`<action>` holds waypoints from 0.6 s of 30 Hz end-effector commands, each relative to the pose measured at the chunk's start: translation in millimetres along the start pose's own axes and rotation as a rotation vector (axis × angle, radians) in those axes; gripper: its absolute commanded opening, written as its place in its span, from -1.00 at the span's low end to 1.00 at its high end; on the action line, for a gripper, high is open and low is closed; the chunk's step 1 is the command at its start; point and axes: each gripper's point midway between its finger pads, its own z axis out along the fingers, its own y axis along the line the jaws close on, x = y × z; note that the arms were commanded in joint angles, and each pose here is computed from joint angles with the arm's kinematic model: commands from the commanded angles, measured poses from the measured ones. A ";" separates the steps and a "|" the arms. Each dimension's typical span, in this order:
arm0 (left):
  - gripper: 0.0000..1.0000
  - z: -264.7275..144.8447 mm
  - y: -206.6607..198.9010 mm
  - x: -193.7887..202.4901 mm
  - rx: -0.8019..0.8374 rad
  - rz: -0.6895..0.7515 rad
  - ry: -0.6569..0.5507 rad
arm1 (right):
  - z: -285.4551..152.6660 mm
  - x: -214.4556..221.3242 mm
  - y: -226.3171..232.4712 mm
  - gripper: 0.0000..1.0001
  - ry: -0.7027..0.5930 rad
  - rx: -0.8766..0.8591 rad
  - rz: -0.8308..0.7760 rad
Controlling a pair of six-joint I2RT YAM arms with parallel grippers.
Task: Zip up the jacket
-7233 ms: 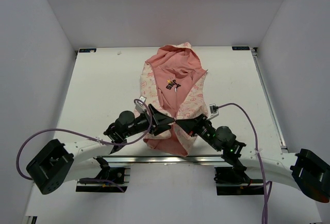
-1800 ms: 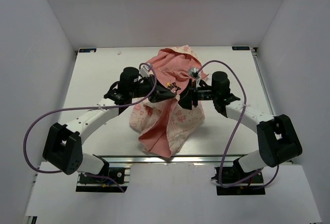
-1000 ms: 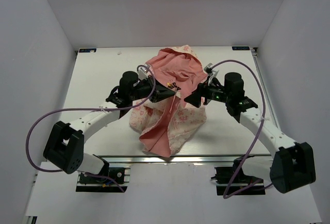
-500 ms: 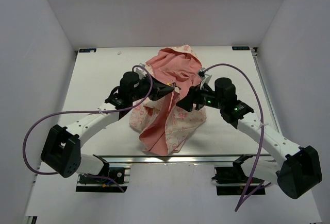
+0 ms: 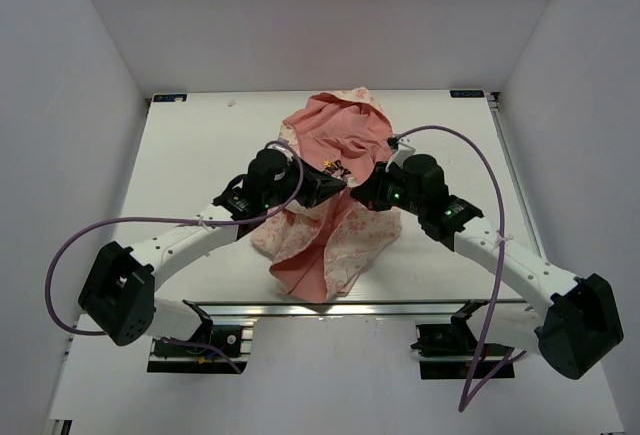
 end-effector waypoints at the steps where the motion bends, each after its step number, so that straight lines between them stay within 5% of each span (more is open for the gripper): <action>1: -1.00 -9.0 -3.3 -7.9 -0.058 -0.054 -0.086 | -26.1 -47.8 7.2 -1.00 -0.118 0.069 -0.064; 4: -1.00 -13.1 -11.6 -17.5 -0.088 -0.036 -0.209 | -41.8 -43.5 20.0 -1.00 -0.003 0.053 -0.110; 8: -1.00 -10.9 -24.5 -19.0 -0.032 -0.062 -0.220 | -63.1 -33.4 30.4 -1.00 0.164 0.044 -0.161; 15: -1.00 10.3 -13.2 -10.5 0.001 -0.141 -0.157 | -71.5 -26.6 29.0 -1.00 0.213 0.053 -0.166; 18: -1.00 15.8 -19.2 -17.6 0.097 -0.134 -0.207 | -63.2 -2.4 40.2 -1.00 0.262 -0.069 -0.110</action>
